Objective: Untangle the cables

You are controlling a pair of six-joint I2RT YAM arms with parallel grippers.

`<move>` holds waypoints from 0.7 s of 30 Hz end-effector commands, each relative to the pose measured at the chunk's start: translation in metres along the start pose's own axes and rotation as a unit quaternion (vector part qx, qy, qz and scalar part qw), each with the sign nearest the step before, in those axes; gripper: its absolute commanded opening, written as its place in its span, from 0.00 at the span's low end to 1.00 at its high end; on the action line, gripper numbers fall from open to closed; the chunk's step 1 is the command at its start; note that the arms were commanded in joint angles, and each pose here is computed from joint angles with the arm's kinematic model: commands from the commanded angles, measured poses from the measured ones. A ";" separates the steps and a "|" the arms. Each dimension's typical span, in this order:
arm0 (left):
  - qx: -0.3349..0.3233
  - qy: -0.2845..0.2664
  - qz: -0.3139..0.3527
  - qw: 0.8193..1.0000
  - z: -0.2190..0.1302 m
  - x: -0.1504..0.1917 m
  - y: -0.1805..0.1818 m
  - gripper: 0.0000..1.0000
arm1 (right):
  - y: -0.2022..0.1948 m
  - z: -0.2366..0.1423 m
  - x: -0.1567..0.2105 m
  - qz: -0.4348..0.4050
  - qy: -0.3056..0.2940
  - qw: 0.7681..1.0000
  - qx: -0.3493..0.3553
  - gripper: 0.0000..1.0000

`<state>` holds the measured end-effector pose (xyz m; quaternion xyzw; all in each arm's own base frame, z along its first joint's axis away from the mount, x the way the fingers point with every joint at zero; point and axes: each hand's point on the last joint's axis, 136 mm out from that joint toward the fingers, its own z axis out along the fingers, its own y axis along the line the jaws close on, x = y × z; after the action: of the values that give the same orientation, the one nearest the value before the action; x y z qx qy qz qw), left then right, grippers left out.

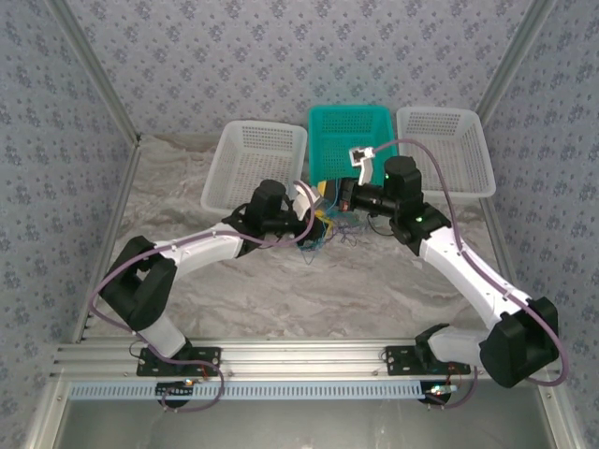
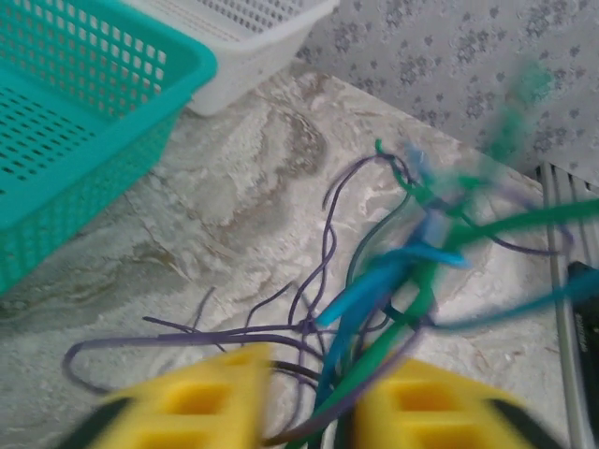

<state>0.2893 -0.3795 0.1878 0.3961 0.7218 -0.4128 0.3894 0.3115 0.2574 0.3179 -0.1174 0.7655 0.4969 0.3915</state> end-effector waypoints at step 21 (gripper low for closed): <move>-0.153 0.033 -0.103 0.982 -0.052 0.071 0.033 0.00 | -0.113 -0.244 -0.091 0.178 -0.367 0.861 0.304 0.00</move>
<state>0.2645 -0.3662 0.2320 0.3526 0.6864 -0.4277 0.4707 0.2994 0.0887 0.2987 0.1916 0.7882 0.4373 0.3883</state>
